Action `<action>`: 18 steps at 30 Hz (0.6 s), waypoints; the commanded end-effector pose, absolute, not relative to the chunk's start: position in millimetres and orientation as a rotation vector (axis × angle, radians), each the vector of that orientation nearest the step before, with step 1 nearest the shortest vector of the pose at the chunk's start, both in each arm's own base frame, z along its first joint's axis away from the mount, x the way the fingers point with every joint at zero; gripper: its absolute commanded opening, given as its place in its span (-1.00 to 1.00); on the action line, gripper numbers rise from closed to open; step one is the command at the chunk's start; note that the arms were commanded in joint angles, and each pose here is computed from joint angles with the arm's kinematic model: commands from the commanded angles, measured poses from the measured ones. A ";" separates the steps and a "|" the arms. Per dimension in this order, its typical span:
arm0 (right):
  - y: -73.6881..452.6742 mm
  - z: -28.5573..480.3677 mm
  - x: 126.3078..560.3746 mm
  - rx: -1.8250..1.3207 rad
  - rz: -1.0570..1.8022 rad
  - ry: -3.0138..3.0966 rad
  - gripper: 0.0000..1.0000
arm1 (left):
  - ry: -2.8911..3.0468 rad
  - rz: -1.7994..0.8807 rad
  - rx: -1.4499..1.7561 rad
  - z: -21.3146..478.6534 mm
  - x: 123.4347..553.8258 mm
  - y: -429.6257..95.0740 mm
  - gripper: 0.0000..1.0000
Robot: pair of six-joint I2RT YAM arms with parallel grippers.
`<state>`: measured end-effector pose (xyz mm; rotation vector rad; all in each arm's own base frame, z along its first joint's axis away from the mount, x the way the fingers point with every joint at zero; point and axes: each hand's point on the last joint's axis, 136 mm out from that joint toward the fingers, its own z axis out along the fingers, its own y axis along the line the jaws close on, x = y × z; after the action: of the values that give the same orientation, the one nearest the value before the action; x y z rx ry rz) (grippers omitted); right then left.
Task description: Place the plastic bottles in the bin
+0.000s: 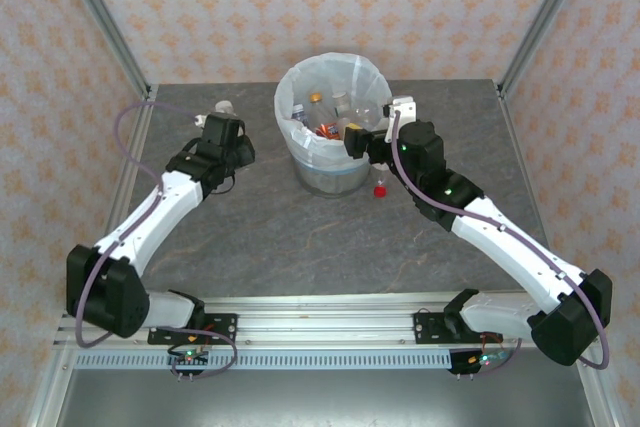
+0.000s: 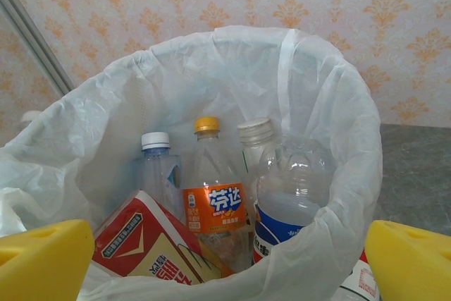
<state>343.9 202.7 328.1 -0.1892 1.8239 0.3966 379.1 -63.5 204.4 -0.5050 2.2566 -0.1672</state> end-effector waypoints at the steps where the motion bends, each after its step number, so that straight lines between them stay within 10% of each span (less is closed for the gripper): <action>1: 198.1 330.3 345.9 -0.138 0.413 1.789 0.98 | 2.144 -0.214 -0.439 249.3 379.1 -66.7 -1.00; 18: 193.5 347.4 318.1 -0.194 0.500 1.661 0.98 | 1.817 -0.431 -0.150 391.5 370.6 -109.5 -1.00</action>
<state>325.4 196.3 327.1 -0.1871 1.7455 0.4653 376.8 -92.6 338.5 -0.2744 1.9555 -0.3637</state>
